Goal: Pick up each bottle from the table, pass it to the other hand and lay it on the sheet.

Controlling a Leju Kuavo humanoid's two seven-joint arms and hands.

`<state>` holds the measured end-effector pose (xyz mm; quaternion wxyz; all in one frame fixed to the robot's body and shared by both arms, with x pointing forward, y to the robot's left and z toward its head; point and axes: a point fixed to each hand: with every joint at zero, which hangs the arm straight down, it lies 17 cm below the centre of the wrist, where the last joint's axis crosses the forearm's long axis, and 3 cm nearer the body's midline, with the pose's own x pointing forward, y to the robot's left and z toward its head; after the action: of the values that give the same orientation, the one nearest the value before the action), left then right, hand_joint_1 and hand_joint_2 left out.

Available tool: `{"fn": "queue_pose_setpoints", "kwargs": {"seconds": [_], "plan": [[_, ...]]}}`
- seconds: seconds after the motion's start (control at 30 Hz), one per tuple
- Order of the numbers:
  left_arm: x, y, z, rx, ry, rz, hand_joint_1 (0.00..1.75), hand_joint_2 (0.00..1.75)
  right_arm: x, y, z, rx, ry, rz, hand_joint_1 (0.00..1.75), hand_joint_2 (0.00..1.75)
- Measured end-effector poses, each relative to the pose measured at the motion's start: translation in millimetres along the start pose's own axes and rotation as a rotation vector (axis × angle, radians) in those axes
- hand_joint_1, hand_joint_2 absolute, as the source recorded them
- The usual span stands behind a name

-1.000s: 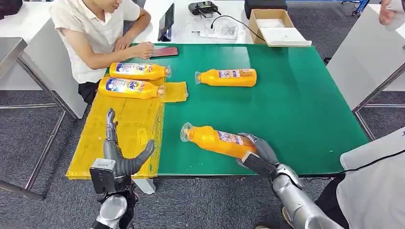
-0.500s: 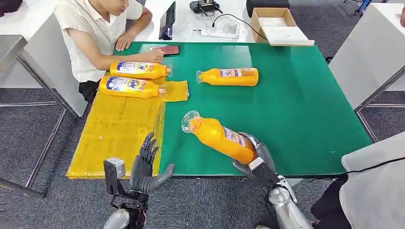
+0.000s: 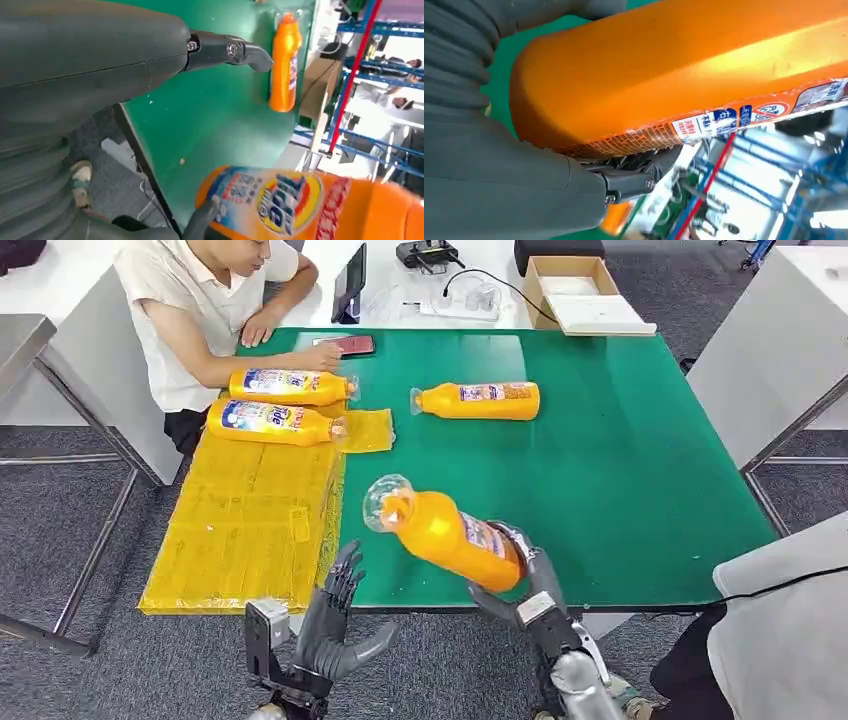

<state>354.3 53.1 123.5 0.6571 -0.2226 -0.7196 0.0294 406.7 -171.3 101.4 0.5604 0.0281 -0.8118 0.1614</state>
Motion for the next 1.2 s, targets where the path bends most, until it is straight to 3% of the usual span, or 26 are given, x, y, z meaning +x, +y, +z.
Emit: {"fn": "queue_pose_setpoints", "kwargs": {"seconds": [0.2, 0.47, 1.1, 1.13, 1.17, 1.2], "plan": [[24, 8, -4, 0.061, -0.107, -0.048, 0.00, 1.75, 4, 47, -8, 0.054, 0.052, -0.059, 1.75, 1.75], [40, 3, -9, 0.059, -0.144, -0.018, 0.00, 1.75, 25, 99, -13, 0.161, 0.019, -0.094, 1.75, 1.75], [37, -23, -13, -0.080, -0.050, 0.218, 0.00, 1.75, 31, 139, -19, 0.246, 0.019, -0.157, 1.75, 1.75], [38, -22, -13, -0.079, -0.051, 0.218, 0.09, 1.75, 31, 140, -19, 0.247, 0.020, -0.157, 1.75, 1.75], [38, -22, -13, -0.079, -0.051, 0.218, 1.57, 1.75, 30, 140, -19, 0.249, 0.022, -0.156, 1.75, 1.75], [38, -22, -13, -0.079, -0.051, 0.218, 1.75, 1.75, 29, 140, -19, 0.250, 0.023, -0.156, 1.75, 1.75]]}}
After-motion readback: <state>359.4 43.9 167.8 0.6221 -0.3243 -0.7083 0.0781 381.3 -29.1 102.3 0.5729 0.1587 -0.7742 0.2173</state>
